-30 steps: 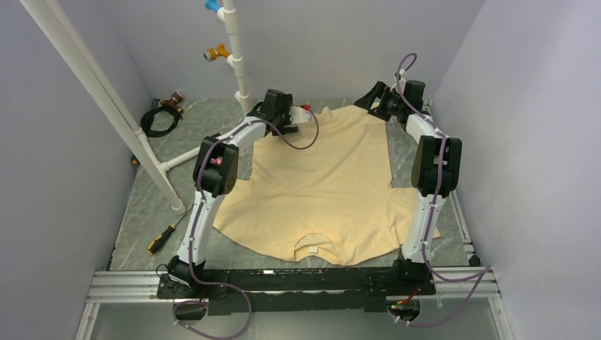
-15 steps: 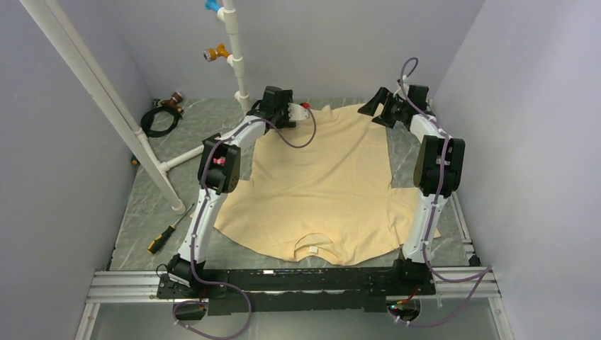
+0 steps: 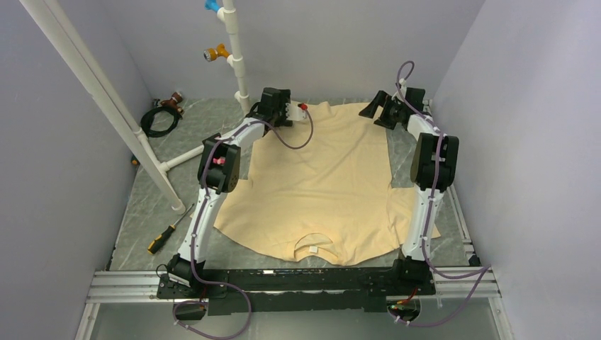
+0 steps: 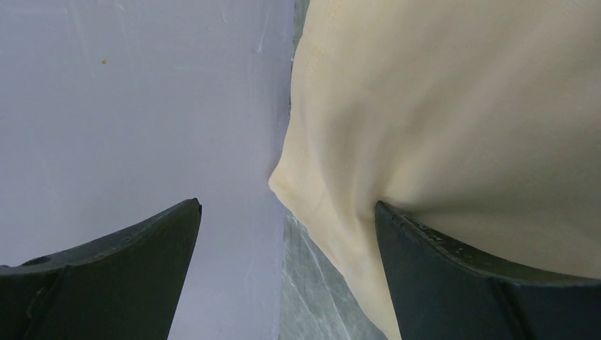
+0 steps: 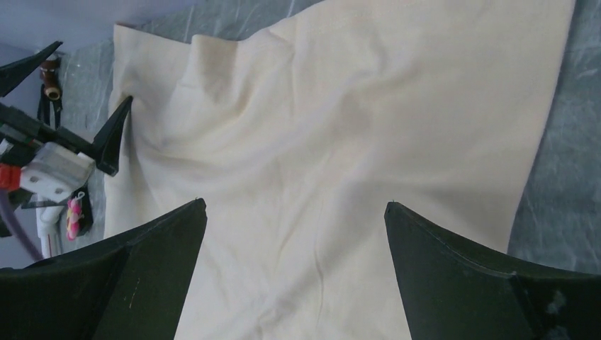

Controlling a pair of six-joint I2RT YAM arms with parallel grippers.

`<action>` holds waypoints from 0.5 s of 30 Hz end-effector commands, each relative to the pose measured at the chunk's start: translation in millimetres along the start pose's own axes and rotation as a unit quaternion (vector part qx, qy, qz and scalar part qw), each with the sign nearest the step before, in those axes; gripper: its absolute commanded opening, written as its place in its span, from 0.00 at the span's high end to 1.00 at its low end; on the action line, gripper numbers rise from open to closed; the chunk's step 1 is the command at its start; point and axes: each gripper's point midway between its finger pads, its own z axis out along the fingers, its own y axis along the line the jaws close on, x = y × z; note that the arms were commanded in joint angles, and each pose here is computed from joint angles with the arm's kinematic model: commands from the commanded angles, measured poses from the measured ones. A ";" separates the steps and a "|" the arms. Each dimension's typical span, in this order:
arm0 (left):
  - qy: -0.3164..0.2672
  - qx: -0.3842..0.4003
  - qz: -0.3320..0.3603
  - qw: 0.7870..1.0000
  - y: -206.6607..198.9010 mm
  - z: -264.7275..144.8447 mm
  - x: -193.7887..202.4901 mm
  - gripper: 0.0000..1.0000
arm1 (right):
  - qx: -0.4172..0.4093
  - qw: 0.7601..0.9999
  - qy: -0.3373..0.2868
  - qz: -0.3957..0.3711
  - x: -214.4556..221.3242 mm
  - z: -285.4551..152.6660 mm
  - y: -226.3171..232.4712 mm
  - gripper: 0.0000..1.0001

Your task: Remove the brooch from the garment

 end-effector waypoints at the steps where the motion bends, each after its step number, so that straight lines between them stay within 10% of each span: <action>1: 0.053 0.051 0.000 0.997 -29.6 -0.3 35.3 0.01 | -0.020 1.000 -0.021 0.011 -14.6 23.0 3.1 0.00; 15: 0.089 0.034 0.003 0.995 -19.4 -7.2 57.6 0.00 | 0.074 0.997 -0.020 0.020 -8.8 29.2 -46.8 0.00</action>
